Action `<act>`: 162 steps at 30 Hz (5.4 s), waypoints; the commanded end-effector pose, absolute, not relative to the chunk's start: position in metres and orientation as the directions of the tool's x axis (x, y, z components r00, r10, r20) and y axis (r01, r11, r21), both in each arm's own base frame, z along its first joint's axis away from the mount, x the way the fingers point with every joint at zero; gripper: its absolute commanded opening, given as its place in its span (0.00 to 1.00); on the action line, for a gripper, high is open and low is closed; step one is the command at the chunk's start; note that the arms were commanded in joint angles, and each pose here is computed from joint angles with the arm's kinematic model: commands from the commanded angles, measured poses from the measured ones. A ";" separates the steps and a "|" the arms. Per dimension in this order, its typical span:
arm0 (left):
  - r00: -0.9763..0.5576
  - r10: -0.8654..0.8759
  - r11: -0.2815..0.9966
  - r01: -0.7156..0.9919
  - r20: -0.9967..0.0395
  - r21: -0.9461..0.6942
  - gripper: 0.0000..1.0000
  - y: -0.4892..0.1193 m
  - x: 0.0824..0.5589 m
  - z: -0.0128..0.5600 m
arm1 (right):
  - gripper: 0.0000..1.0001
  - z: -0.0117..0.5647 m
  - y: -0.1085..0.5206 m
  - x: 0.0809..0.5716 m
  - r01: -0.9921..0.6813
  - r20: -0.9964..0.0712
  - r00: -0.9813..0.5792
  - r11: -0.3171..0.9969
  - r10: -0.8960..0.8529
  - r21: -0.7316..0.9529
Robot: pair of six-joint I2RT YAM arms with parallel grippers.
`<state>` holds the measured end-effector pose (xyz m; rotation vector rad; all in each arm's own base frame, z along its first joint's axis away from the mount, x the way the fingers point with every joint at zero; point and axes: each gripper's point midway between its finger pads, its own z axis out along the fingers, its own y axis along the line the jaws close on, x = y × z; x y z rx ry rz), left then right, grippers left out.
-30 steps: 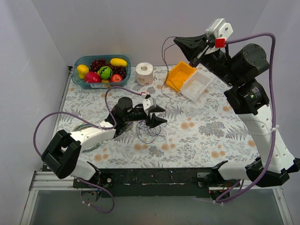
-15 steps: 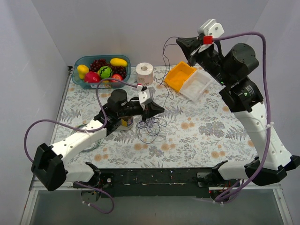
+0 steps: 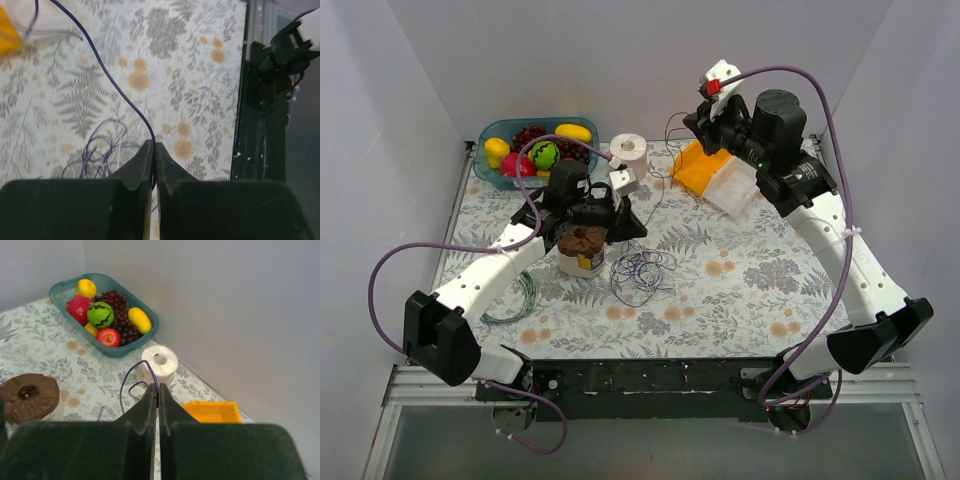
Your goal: Untangle the cables
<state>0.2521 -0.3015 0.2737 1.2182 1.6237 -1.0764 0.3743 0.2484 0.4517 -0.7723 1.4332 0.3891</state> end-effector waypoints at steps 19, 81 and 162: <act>0.221 0.206 0.320 0.905 -0.953 0.279 0.00 -0.283 0.291 0.287 | 0.02 0.362 0.310 0.283 -0.952 -0.986 -0.155 0.277 -0.066 0.131; 0.437 0.352 0.355 0.756 -0.828 0.550 0.00 -0.274 0.310 0.276 | 0.32 0.287 0.347 0.277 -0.624 -0.638 -0.770 0.245 -0.031 0.742; 0.266 0.403 0.451 0.775 -0.876 0.443 0.98 -0.236 0.282 0.216 | 0.01 0.408 0.158 0.592 -0.526 -0.937 -0.117 0.780 0.329 0.339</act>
